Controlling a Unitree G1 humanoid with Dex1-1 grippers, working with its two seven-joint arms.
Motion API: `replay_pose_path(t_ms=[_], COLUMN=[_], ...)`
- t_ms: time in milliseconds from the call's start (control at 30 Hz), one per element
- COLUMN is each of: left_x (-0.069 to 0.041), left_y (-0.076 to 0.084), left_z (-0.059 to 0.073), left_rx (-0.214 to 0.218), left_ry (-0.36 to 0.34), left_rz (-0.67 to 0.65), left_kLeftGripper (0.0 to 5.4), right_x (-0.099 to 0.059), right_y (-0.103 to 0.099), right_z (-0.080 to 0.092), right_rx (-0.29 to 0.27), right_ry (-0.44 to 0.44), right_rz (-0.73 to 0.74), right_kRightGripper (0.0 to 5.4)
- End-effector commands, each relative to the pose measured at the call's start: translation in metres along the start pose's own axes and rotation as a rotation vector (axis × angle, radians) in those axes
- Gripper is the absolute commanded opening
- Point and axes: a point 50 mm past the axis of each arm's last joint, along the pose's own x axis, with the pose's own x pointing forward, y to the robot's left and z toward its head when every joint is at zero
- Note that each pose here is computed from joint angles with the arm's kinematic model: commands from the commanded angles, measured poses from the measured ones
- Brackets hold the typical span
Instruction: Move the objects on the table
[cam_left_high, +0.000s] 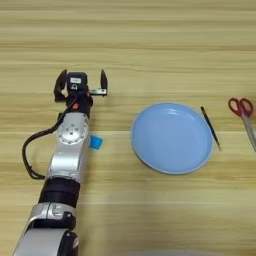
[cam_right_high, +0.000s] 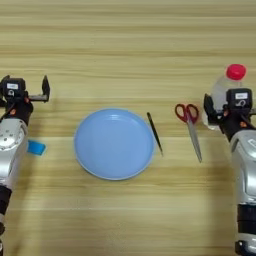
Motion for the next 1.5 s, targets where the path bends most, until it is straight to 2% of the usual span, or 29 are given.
replay_pose_path(t_ms=[33,333,833,1100,1500], left_x=[0.000,-0.001,0.000,-0.001,-0.001], left_y=[0.002,0.004,0.005,0.005,0.005], left_z=[0.000,0.002,0.003,0.004,0.004], left_rx=[0.002,-0.003,-0.006,-0.005,-0.003], left_ry=[0.005,0.000,-0.006,-0.008,-0.009], left_rz=[0.002,0.001,0.004,0.005,0.005], left_kLeftGripper=[5.40,5.40,5.40,5.40,5.40], right_x=[0.002,0.003,0.005,0.005,0.005], right_y=[-0.007,-0.006,-0.002,-0.001,-0.002], right_z=[0.005,-0.006,-0.013,-0.013,-0.008], right_rx=[-0.028,-0.039,-0.046,-0.044,-0.043], right_ry=[-0.035,-0.012,0.004,-0.001,-0.022], right_rz=[-0.012,-0.002,0.013,0.018,0.007], right_kRightGripper=[3.16,3.16,3.16,4.27,5.39])
